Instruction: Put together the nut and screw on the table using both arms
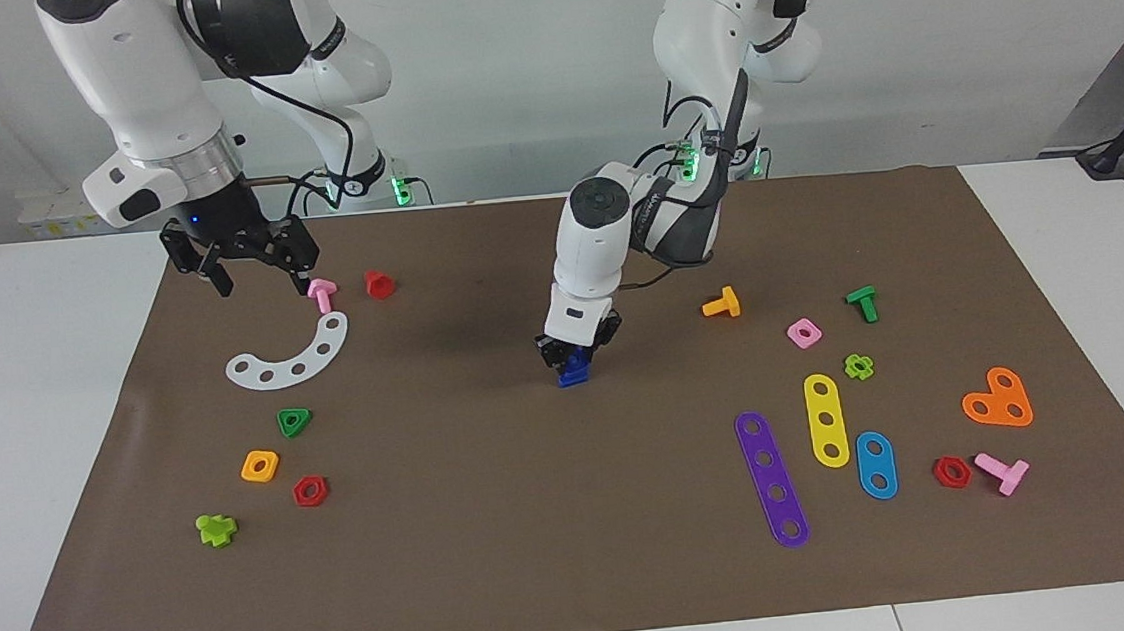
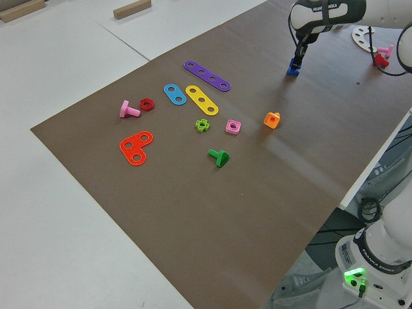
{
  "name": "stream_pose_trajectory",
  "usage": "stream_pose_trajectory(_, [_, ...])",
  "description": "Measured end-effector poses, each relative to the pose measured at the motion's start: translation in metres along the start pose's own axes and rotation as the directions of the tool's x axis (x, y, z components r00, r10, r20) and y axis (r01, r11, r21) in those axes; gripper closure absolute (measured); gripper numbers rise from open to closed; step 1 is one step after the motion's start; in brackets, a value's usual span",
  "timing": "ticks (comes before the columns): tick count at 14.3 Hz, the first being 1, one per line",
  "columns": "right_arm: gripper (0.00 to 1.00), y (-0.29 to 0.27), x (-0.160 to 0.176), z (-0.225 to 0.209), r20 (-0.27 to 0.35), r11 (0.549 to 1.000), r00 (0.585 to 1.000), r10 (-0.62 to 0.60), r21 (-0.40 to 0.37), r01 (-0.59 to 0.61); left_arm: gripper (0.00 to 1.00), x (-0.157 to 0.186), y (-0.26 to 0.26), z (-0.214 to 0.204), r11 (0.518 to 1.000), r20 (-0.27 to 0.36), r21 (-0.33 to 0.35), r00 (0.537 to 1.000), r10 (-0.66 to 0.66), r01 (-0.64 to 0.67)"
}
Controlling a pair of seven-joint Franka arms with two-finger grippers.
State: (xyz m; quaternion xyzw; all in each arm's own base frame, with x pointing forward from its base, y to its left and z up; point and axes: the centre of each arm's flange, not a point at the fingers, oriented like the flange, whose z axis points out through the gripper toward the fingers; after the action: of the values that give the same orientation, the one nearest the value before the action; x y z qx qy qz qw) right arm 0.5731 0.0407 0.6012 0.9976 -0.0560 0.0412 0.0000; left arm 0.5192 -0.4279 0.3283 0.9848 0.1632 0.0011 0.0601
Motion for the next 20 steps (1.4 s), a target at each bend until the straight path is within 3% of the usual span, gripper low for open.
stream_pose_trajectory(4, [0.00,-0.004,-0.003,0.001,0.018,1.000,1.000,-0.008,-0.003,0.008,0.53,-0.001,-0.002,0.005,1.000,-0.006,-0.005,1.000,0.003,-0.003])
stream_pose_trajectory(5, [0.00,-0.004,-0.004,0.002,0.029,1.000,1.000,-0.008,-0.005,0.009,0.48,-0.001,-0.002,0.005,1.000,-0.009,-0.006,1.000,0.007,-0.007])
stream_pose_trajectory(9, [0.00,-0.002,-0.011,-0.002,0.035,1.000,0.999,-0.007,-0.006,0.008,0.03,0.003,-0.001,0.000,1.000,-0.031,-0.001,0.999,0.024,-0.024])
stream_pose_trajectory(11, [0.00,-0.001,-0.017,-0.004,0.035,1.000,0.999,-0.006,-0.007,0.006,0.00,0.020,-0.003,-0.018,0.999,-0.027,0.016,0.999,0.031,-0.031])
stream_pose_trajectory(14, [0.00,0.001,-0.020,-0.005,0.035,1.000,0.999,-0.004,-0.007,0.004,0.00,0.077,-0.031,-0.063,0.996,0.004,0.044,0.997,0.073,-0.073])
stream_pose_trajectory(17, [0.00,0.007,-0.019,-0.005,0.035,1.000,0.999,0.005,-0.008,-0.005,0.00,0.137,-0.096,-0.108,0.986,0.059,0.071,0.987,0.149,-0.153])
stream_pose_trajectory(20, [0.00,0.007,-0.019,-0.006,0.033,1.000,0.999,0.006,-0.007,-0.005,0.00,0.176,-0.172,-0.152,0.960,0.115,0.083,0.959,0.257,-0.267])
